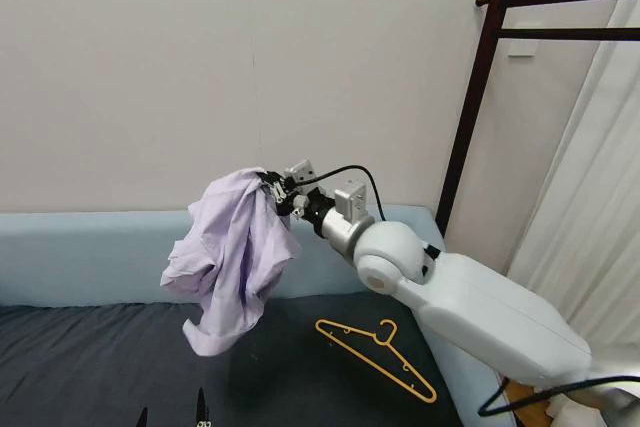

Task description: Pick up the clothes from the sofa and hang them on the clothes hanger.

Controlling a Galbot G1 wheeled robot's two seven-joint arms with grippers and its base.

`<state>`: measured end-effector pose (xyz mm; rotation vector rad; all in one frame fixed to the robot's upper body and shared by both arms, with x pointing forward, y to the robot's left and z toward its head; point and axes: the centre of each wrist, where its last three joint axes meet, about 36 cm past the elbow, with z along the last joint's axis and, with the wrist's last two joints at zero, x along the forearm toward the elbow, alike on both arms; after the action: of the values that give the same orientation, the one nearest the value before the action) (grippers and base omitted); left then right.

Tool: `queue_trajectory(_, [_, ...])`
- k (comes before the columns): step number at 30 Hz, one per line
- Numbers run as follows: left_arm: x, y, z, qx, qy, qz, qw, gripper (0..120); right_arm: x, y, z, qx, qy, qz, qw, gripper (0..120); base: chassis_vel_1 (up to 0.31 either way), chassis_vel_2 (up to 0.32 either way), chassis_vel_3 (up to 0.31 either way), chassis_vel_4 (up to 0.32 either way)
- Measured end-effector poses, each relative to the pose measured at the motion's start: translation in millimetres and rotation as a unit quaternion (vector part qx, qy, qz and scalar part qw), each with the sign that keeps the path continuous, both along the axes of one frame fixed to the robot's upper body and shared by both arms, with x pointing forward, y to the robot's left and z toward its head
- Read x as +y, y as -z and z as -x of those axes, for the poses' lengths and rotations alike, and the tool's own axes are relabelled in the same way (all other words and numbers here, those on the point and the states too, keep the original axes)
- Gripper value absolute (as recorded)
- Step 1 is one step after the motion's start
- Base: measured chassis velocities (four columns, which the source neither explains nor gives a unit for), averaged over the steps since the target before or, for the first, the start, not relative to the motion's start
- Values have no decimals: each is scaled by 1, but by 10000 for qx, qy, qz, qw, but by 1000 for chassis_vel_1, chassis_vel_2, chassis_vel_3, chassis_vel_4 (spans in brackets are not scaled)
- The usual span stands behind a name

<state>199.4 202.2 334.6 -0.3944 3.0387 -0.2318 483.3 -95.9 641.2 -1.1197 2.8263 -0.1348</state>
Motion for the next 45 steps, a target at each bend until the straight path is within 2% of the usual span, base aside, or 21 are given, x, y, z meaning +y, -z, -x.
queue_trajectory(3, [0,0,1,4,30,-8,10000,97,-3,15,22,573,203,3,9982,0,0,0,0,0])
queue_trajectory(5, [1,1,1,10,45,-23,10000,97,-4,30,22,821,270,19,9963,0,0,0,0,0])
queue_trajectory(6, [2,2,2,16,56,-36,10000,97,-4,50,19,1071,354,47,9936,0,0,0,0,0])
queue_trajectory(8, [3,3,3,30,51,-56,10000,97,-7,114,-1,1567,542,207,9859,0,0,0,0,0])
queue_trajectory(9, [4,4,5,47,46,-65,10000,97,-11,163,-14,1785,684,370,9809,0,0,0,0,0])
queue_trajectory(10, [4,4,5,47,46,-65,10000,97,-11,163,-14,1785,684,370,9809,0,0,0,0,0])
queue_trajectory(13, [7,6,9,94,42,-94,9999,97,-26,276,-45,2083,1054,922,9680,0,0,0,0,0])
queue_trajectory(14, [7,6,9,94,42,-94,9999,97,-26,276,-45,2083,1054,922,9680,0,0,0,0,0])
queue_trajectory(16, [9,8,12,121,24,-120,9999,97,-39,332,-69,2177,1403,1205,9583,0,0,0,0,0])
queue_trajectory(17, [9,9,12,127,10,-123,9998,97,-41,341,-82,2212,1554,1207,9552,0,0,0,0,0])
queue_trajectory(20, [9,11,13,147,-25,-117,9998,97,-40,342,-109,2239,1808,1077,9516,0,0,0,0,0])
queue_trajectory(23, [9,12,13,159,-32,-125,9998,97,-14,324,-141,2205,1959,738,9527,0,0,0,0,0])
queue_trajectory(24, [9,12,13,159,-32,-125,9998,97,-14,324,-141,2205,1959,738,9527,0,0,0,0,0])
queue_trajectory(27, [7,12,12,156,-7,-129,9998,97,22,314,-153,2157,2015,386,9547,0,0,0,0,0])
queue_trajectory(31, [5,12,13,159,24,-151,9998,97,36,330,-154,2132,2075,472,9536,0,0,0,0,0])
queue_trajectory(35, [4,12,14,174,29,-149,9997,97,34,342,-148,2052,2011,666,9555,4,0,0,0,0])
queue_trajectory(37, [3,12,16,183,41,-149,9997,97,28,347,-141,1926,1934,787,9588,16,0,0,0,0])
queue_trajectory(38, [3,12,16,183,41,-149,9997,97,28,347,-141,1926,1934,787,9588,16,0,0,0,0])
queue_trajectory(41, [3,13,18,195,75,-170,9996,97,11,343,-130,1741,1821,883,9637,30,0,0,0,0])
queue_trajectory(42, [3,13,18,195,75,-170,9996,97,11,343,-130,1741,1821,883,9637,30,0,0,0,0])
queue_trajectory(45, [6,12,18,187,142,-223,9995,97,-19,320,-115,1638,1563,1082,9680,46,0,0,0,0])
